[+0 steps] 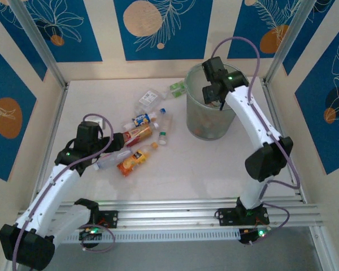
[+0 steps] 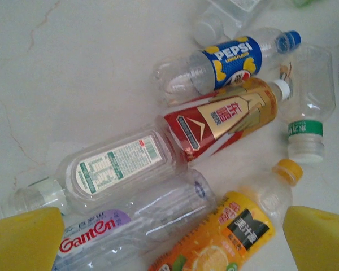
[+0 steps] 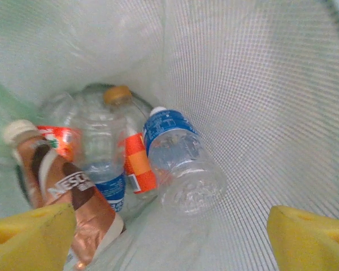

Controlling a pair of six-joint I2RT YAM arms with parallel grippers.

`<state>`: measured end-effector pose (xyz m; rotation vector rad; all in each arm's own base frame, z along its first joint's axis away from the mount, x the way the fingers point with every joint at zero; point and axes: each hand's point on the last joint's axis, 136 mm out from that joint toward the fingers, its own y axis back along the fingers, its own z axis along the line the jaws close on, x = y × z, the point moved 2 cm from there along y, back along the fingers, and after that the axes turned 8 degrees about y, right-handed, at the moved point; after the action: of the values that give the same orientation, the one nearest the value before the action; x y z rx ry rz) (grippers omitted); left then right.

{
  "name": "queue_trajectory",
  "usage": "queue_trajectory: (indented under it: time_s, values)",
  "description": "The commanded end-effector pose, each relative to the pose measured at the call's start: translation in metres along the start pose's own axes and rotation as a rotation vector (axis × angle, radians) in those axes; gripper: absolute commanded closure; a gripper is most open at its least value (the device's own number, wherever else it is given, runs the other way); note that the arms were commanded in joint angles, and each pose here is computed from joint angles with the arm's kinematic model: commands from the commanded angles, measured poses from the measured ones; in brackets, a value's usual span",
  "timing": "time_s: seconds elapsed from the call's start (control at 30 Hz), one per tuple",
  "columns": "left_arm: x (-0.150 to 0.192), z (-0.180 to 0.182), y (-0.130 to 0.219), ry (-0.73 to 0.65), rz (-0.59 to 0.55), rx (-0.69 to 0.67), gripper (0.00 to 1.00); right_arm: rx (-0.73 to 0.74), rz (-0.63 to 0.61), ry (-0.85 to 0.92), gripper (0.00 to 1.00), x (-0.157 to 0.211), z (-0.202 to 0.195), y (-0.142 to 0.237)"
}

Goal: Put the plastic bottles in the bin

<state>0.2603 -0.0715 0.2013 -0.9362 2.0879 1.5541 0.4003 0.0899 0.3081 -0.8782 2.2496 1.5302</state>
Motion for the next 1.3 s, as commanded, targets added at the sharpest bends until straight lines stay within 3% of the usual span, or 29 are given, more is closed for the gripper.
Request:
queue_trajectory:
  time_s: [0.0,0.1,0.3,0.7,1.27]
  values:
    - [0.011,-0.007,0.009,-0.044,0.082,0.036,0.0,-0.058,-0.121,-0.086,0.06,-0.01,-0.003,0.05]
    - [0.019,-0.005,0.009,-0.048,0.121,0.031,0.01,-0.087,-0.178,-0.106,0.0,-0.008,0.003,0.075]
    - [0.04,-0.014,0.003,-0.128,0.23,0.044,0.09,-0.164,-0.236,-0.142,0.01,0.012,0.026,0.105]
    - [0.086,-0.028,-0.032,-0.462,0.42,-0.126,0.21,-0.195,-0.203,-0.168,0.01,0.04,0.049,0.105]
    - [0.12,-0.034,-0.072,-0.594,0.493,-0.217,0.24,-0.186,-0.229,-0.214,0.01,0.043,0.046,0.105]
